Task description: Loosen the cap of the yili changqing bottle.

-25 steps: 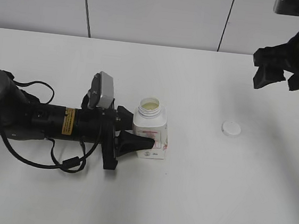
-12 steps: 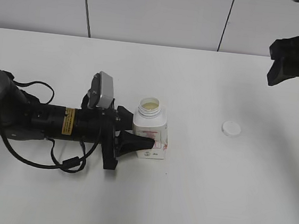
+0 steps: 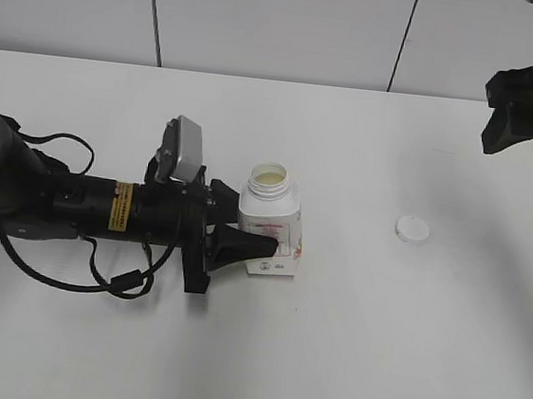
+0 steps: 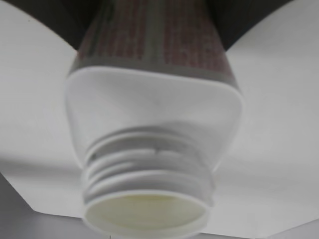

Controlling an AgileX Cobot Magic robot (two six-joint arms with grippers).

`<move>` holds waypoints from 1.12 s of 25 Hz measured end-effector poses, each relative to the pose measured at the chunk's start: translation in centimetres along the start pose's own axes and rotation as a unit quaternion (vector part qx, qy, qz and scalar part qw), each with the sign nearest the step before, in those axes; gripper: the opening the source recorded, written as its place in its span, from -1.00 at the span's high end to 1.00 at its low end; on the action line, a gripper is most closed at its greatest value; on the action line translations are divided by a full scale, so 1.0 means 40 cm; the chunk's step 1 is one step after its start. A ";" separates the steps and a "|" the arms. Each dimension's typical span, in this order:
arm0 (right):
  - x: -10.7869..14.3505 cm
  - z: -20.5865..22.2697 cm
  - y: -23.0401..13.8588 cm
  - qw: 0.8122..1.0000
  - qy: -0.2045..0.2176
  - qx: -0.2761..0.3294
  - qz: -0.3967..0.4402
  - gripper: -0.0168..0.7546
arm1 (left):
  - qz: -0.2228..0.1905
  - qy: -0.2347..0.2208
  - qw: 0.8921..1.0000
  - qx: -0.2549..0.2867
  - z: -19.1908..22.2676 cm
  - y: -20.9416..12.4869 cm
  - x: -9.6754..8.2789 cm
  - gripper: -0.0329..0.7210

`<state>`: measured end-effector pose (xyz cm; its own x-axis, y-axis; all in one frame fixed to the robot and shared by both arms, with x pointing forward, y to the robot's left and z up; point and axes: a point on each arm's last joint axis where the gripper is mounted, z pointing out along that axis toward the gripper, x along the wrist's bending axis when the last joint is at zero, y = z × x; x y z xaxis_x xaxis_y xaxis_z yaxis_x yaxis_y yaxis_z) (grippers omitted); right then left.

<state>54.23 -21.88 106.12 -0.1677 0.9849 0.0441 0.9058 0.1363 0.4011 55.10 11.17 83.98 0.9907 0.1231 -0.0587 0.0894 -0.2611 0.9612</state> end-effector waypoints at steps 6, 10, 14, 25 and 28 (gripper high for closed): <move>0.000 0.000 0.000 1.000 0.000 0.000 -0.001 -0.50 | 0.001 0.001 1.000 0.006 -0.002 0.007 0.001 0.05; 0.000 0.000 0.000 1.000 0.000 0.001 0.000 -0.50 | 0.006 0.000 0.999 0.045 -0.003 -0.011 0.000 0.02; 0.000 -0.001 0.000 1.000 0.000 0.000 0.000 -0.50 | 0.008 -0.001 0.999 0.053 -0.004 -0.011 0.001 -0.12; 0.000 -0.004 -0.001 1.000 0.000 -0.002 -0.001 -0.50 | -0.017 -0.032 0.997 0.069 -0.026 -0.023 -0.004 -0.64; 0.000 -0.014 -0.001 1.000 0.001 -0.007 0.000 -0.50 | -0.017 -0.017 0.997 0.070 -0.059 -0.018 0.016 -0.64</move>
<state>53.97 -21.95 106.60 -0.1689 0.9846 0.0451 0.9001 0.1354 0.4141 55.41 13.72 83.87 0.9897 0.1012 -0.1016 0.1333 -0.3890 0.9116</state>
